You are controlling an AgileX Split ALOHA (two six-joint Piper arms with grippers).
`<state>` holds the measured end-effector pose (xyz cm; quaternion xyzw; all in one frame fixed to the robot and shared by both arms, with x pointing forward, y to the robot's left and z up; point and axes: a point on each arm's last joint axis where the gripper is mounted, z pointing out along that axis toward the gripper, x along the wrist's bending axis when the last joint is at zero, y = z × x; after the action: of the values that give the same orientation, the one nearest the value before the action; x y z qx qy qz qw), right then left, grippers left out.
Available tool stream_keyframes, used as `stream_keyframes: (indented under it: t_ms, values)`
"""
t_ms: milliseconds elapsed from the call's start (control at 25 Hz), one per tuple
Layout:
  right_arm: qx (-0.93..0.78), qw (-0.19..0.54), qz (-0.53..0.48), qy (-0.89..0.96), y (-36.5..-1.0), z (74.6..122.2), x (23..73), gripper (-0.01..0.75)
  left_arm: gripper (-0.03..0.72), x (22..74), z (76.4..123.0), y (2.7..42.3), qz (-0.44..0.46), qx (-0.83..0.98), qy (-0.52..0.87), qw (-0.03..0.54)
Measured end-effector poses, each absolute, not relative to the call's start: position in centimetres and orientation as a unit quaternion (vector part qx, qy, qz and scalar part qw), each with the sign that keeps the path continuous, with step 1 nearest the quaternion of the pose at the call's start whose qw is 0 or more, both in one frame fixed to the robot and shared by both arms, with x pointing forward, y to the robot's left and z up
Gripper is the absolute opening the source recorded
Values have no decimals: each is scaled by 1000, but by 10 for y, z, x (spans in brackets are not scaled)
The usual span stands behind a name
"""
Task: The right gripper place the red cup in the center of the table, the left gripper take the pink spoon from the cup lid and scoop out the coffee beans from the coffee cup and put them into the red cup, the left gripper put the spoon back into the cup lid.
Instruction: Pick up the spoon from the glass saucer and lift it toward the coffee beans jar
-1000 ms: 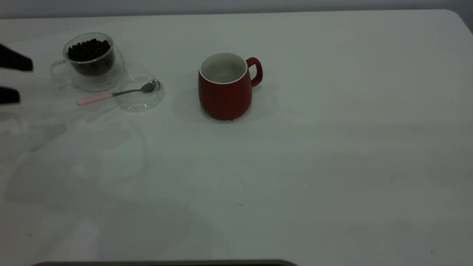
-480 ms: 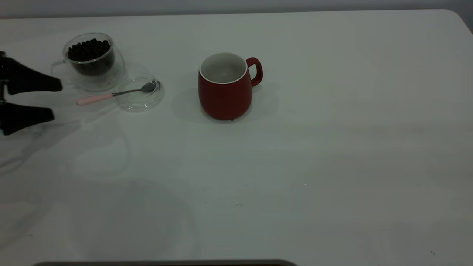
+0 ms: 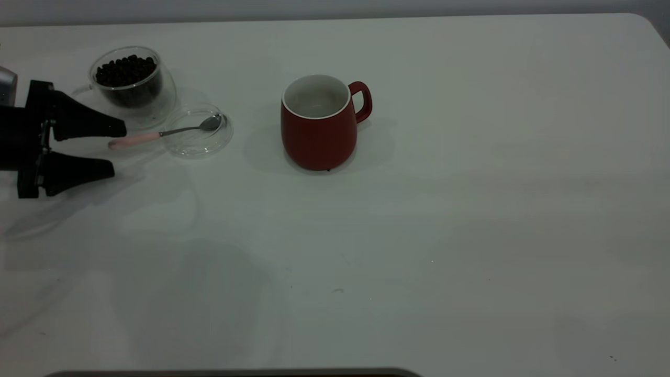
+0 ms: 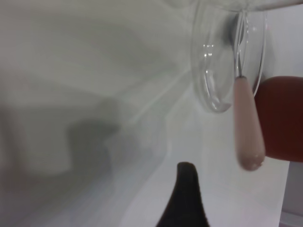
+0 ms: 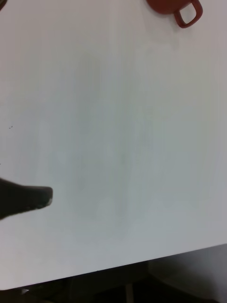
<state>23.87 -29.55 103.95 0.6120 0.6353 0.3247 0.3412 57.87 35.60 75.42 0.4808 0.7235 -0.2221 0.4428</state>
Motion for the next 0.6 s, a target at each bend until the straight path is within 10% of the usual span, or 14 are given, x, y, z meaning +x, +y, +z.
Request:
stream_keyframes:
  t_ms: [600]
  values:
    - [612,341,325,635,-295,1040,239,583,676,593,759,346,-218,485,707,466]
